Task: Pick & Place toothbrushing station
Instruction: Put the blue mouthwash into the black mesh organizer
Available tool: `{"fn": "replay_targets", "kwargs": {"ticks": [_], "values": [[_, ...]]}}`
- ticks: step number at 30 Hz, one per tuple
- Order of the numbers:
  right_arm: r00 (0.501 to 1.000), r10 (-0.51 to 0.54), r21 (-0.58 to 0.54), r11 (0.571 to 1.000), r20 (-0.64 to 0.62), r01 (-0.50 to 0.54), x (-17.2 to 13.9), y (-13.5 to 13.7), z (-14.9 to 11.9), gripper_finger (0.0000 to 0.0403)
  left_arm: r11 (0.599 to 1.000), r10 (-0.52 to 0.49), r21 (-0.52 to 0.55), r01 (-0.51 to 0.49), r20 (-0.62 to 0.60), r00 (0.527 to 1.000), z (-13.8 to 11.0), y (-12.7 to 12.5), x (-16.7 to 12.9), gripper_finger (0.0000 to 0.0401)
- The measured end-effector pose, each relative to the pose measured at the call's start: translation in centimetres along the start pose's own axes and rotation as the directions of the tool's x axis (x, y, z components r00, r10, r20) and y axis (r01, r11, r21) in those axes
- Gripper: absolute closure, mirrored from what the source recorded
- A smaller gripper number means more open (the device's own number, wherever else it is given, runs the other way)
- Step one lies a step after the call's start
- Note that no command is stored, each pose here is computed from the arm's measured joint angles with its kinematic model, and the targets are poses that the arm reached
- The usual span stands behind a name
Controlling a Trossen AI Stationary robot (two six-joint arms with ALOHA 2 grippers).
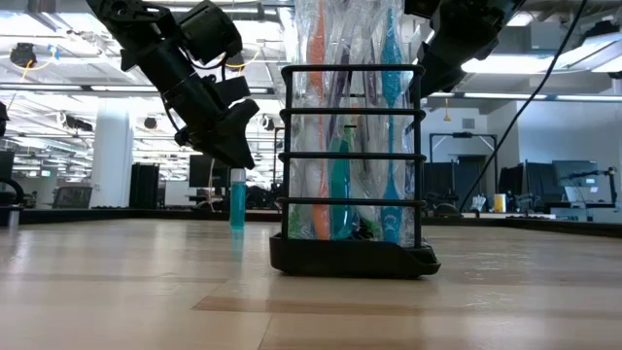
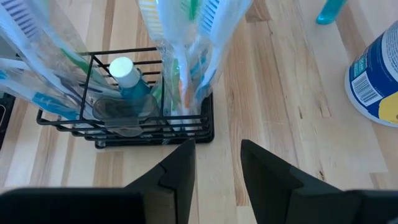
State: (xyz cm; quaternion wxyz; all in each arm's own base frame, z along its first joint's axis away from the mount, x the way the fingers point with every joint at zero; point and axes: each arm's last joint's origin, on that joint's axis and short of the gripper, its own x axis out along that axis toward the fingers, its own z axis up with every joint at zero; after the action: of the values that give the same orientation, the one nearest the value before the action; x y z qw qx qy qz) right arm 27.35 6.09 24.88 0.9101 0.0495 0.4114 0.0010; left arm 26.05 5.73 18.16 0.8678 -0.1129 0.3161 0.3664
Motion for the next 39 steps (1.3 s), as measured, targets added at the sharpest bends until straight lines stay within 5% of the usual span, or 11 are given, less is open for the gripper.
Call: {"fn": "replay_targets", "kwargs": {"ticks": [13,19,31,39], "values": [[1.000,0.004,0.002,1.000,0.015,-0.004,0.0,0.0,0.1,0.0283,1.000,-0.001,-0.018,0.001,-0.011,1.000,-0.2,0.0,0.0,0.0248],[1.000,0.004,0.002,1.000,0.016,-0.004,0.0,0.0,0.2,0.0283,1.000,0.014,-0.024,-0.016,-0.052,0.999,-2.2,0.6,0.4,0.0248],[1.000,0.003,0.005,1.000,0.020,-0.003,0.0,-0.1,0.2,0.0283,0.999,-0.034,-0.027,0.036,0.055,0.998,-2.9,0.7,0.8,0.0249],[1.000,0.002,0.005,1.000,0.019,-0.003,0.0,-0.1,0.2,0.0283,0.999,-0.032,-0.023,0.034,0.047,0.998,-3.2,0.8,0.8,0.0298]]}}
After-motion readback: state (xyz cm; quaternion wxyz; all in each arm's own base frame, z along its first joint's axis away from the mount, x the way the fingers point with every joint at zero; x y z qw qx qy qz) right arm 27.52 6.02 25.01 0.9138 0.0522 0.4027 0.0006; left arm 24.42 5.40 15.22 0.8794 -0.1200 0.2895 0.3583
